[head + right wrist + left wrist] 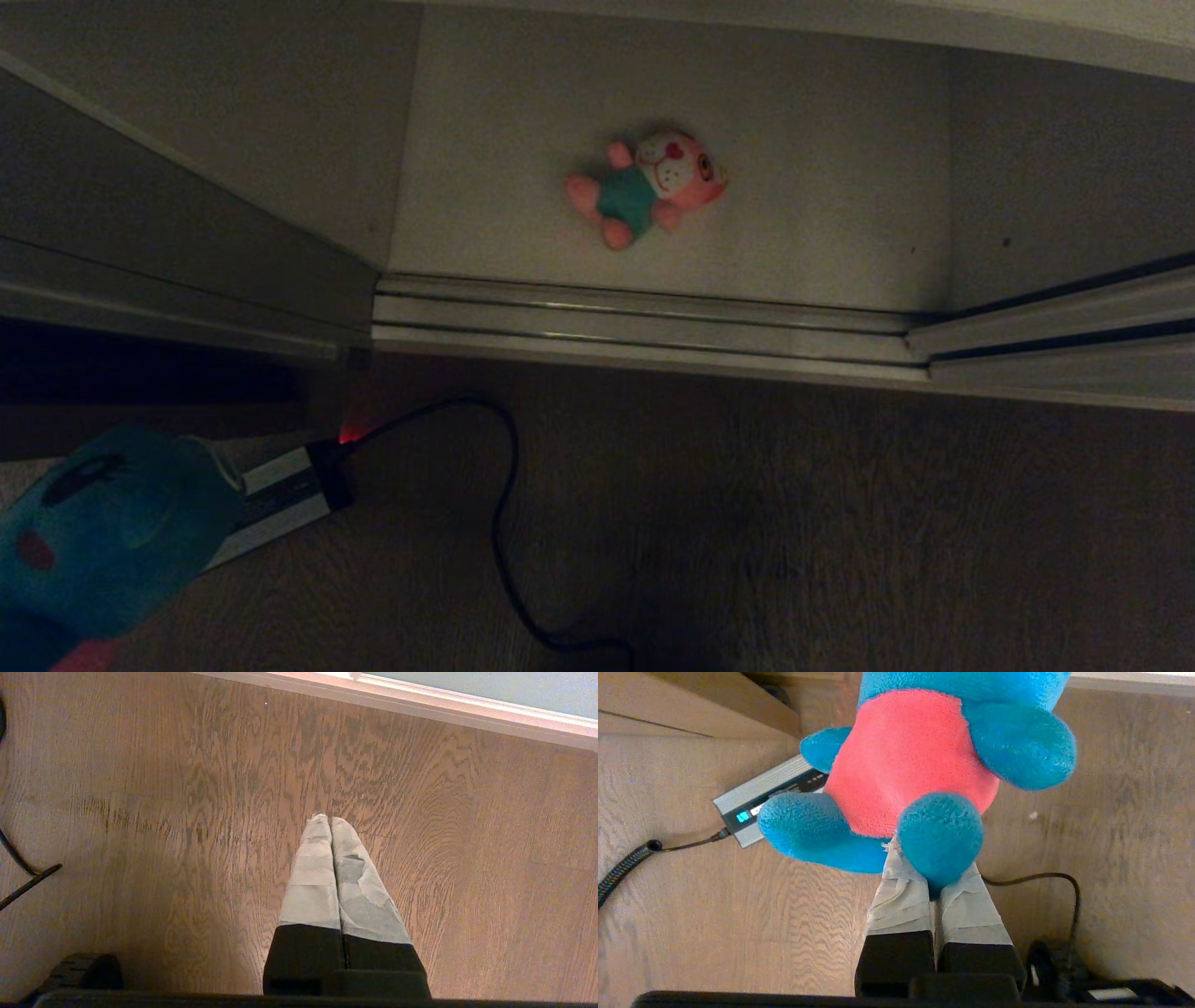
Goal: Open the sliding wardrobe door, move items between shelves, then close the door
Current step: Place the blue doll on the higher shelf
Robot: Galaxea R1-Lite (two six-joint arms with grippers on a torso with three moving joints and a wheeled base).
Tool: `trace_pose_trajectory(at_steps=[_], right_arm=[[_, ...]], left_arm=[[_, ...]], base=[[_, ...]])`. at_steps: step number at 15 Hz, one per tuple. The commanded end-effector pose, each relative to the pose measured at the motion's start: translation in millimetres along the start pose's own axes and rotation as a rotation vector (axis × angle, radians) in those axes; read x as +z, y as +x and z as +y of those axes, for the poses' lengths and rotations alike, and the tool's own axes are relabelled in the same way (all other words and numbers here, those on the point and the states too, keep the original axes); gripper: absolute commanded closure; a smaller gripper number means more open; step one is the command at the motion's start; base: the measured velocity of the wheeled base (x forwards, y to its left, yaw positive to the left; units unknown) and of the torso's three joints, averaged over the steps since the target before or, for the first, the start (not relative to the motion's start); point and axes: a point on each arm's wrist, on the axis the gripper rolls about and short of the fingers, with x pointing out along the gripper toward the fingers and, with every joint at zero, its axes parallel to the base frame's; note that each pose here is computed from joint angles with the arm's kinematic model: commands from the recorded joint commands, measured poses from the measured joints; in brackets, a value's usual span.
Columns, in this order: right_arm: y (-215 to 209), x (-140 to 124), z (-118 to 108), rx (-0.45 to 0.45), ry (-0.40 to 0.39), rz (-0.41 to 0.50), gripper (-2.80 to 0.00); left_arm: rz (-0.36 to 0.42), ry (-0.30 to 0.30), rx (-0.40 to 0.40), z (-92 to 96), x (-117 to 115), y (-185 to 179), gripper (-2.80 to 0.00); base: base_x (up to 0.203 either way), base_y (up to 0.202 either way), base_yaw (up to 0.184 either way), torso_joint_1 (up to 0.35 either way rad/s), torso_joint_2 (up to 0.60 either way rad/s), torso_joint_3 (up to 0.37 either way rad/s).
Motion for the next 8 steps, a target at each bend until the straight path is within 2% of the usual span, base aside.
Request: trace_pose_trajectory(at_steps=[1, 3, 5, 6, 8], right_arm=[[0.3, -1.2, 0.1, 0.001, 0.000, 0.004, 0.00], [0.1, -0.9, 0.0, 0.001, -0.001, 0.002, 0.00], [0.2, -1.2, 0.1, 0.001, -0.001, 0.002, 0.00], [0.2, -0.9, 0.0, 0.001, -0.001, 0.003, 0.00], [0.1, -0.9, 0.0, 0.001, -0.001, 0.002, 0.00]], left_arm=[[-0.045, 0.012, 0.000, -0.5, -22.4, -7.0, 0.00], [-0.023, 0.057, 0.003, -0.1, -53.4, -0.9, 0.00], [-0.053, 0.086, 0.005, 0.8, -65.4, 9.2, 0.00], [-0.033, 0.095, 0.004, 1.3, -76.7, 15.5, 0.00], [-0.075, 0.097, -0.003, 1.6, -82.2, 20.8, 0.00]], base=[[0.000, 0.000, 0.000, 0.000, 0.00, 0.000], [0.000, 0.000, 0.000, 0.000, 0.00, 0.000], [0.000, 0.000, 0.000, 0.000, 0.00, 0.000], [0.000, 0.000, 0.000, 0.000, 0.00, 0.000], [0.000, 0.000, 0.000, 0.000, 0.00, 0.000]])
